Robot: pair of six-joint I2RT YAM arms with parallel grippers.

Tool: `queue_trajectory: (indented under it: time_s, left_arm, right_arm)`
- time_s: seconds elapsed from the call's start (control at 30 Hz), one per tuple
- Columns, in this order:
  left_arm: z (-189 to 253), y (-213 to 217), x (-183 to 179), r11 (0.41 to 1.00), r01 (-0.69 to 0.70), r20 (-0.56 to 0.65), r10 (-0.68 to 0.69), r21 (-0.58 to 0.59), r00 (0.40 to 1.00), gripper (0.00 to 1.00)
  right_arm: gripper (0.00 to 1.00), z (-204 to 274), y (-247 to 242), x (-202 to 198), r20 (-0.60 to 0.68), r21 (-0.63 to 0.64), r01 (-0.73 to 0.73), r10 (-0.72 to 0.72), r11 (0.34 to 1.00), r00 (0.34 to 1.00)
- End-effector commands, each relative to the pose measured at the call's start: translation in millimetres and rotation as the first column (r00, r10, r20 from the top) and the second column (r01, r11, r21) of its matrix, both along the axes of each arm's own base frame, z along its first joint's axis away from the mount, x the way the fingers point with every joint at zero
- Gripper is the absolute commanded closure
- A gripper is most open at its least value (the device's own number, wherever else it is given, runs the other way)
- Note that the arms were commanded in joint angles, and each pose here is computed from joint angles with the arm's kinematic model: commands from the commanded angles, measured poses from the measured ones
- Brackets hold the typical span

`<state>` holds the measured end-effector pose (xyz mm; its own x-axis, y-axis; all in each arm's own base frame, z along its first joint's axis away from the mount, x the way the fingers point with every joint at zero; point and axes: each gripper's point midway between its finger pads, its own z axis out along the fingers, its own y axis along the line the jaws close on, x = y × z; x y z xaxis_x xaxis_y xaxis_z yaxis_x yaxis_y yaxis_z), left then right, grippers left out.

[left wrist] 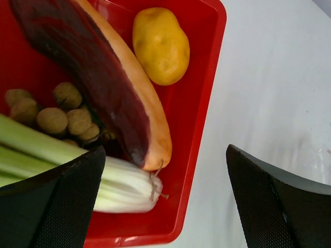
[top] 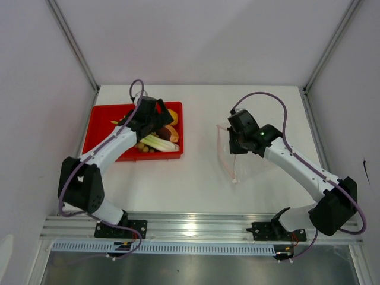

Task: Place the food in the zip-top bag and seal the zipper
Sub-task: Pick up the fake food from the bin.

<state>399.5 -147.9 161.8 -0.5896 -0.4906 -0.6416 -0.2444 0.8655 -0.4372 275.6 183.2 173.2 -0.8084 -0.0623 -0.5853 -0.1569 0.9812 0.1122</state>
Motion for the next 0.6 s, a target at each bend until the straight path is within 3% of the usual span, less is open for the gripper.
queue_trajectory:
  time_s: [0.0, 0.1, 0.17, 0.2, 0.23, 0.57]
  left_arm:
    - [-0.2, -11.0, 31.6, 0.992, -0.084, 0.004, 0.085, -0.094, 0.996, 0.0]
    - [-1.1, -19.8, 55.4, 0.985, -0.125, -0.026, 0.122, -0.118, 0.992, 0.0]
    - [-18.5, -19.3, 52.9, 0.984, -0.152, -0.108, 0.142, -0.094, 0.984, 0.0]
    - [-5.2, -21.5, 63.8, 0.979, -0.173, -0.095, 0.163, -0.109, 0.982, 0.01]
    - [-22.3, -18.6, 64.3, 0.976, -0.204, -0.138, 0.192, -0.076, 0.972, 0.01]
    - [-59.6, 11.6, 31.6, 0.92, -0.39, -0.291, 0.383, 0.038, 0.877, 0.02]
  right_arm:
    - [1.0, 0.2, -0.9, 4.8, 0.016, -0.013, -0.016, 0.016, 1.0, 1.0]
    - [1.0, -1.0, -3.6, 4.3, 0.016, -0.016, -0.012, 0.012, 1.0, 1.0]
    - [1.0, -2.7, -4.6, 3.3, 0.012, -0.017, -0.011, 0.012, 1.0, 1.0]
    - [1.0, -3.7, -5.1, 3.3, 0.011, -0.018, -0.01, 0.01, 1.0, 1.0]
    - [1.0, -4.7, -5.8, 2.9, 0.009, -0.019, -0.01, 0.011, 1.0, 1.0]
    - [1.0, -4.1, -8.3, 5.9, 0.012, -0.011, -0.008, 0.008, 1.0, 1.0]
